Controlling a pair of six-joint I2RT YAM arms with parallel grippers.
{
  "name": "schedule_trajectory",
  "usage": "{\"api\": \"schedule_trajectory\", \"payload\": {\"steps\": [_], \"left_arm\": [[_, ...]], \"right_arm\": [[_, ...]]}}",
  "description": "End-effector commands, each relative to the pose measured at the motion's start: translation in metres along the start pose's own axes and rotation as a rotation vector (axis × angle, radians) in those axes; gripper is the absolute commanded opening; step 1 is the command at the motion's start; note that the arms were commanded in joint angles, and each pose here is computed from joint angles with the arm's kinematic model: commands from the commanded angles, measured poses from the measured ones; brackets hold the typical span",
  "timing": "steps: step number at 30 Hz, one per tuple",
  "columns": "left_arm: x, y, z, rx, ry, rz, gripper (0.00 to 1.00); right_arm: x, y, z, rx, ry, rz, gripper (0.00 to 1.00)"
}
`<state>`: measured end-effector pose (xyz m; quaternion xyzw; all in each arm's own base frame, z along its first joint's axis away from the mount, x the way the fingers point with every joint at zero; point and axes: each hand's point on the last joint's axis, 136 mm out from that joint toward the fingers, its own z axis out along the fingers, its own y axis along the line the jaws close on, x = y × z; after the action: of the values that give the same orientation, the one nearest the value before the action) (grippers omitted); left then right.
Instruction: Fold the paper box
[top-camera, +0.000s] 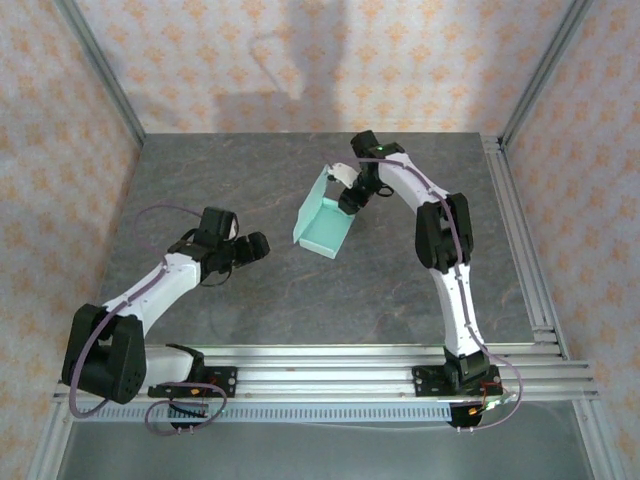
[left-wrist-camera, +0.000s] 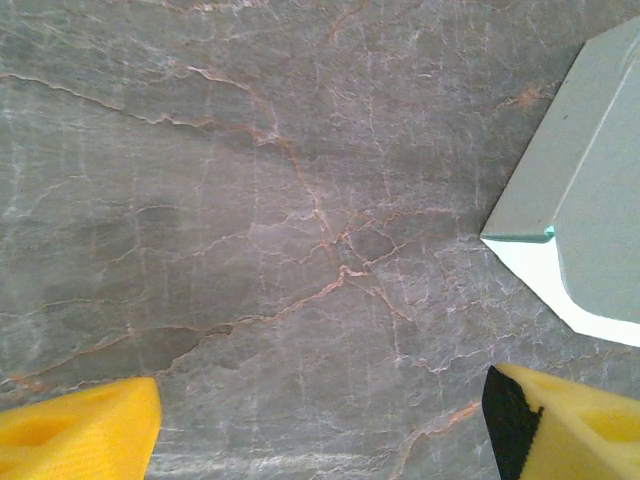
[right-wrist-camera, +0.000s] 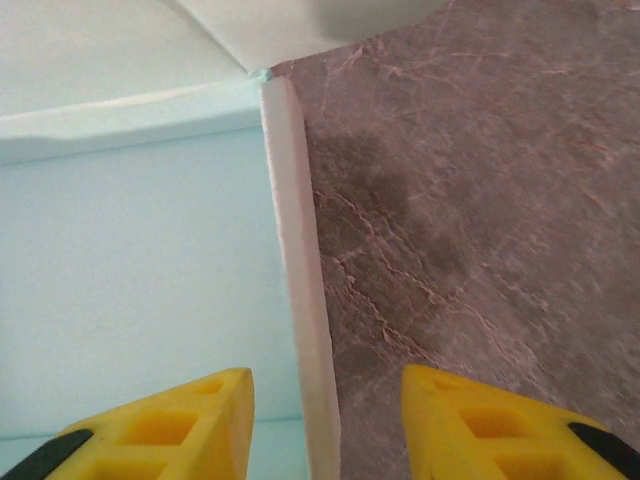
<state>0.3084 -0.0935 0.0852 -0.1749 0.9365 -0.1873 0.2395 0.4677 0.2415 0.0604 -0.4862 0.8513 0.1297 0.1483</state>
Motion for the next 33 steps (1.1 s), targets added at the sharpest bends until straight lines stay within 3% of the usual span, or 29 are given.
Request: {"api": "schedule_trajectory", "payload": {"steps": [1,11,16,21,27,33], "left_arm": [[0.001,-0.002,0.005,0.015,-0.006,0.0,0.85],[0.009,0.004,0.016,0.008,0.017,-0.005,0.86],[0.009,0.003,0.017,0.007,0.019,-0.001,0.86],[0.011,0.005,0.019,0.004,0.027,-0.003,0.86],[0.012,0.005,0.02,0.003,0.029,-0.001,0.86],[0.013,0.006,0.023,0.0,0.036,-0.002,0.87]], "right_arm": [[0.009,0.002,0.006,-0.015,0.066,-0.023,0.39],[0.012,-0.002,0.019,-0.002,0.12,-0.054,0.36],[0.016,-0.004,0.022,0.009,0.143,-0.056,0.21],[0.02,-0.003,0.027,0.002,0.156,-0.054,0.18],[0.024,-0.002,0.033,0.021,0.187,-0.063,0.0],[0.041,-0.005,0.043,0.068,0.263,-0.085,0.0]]}}
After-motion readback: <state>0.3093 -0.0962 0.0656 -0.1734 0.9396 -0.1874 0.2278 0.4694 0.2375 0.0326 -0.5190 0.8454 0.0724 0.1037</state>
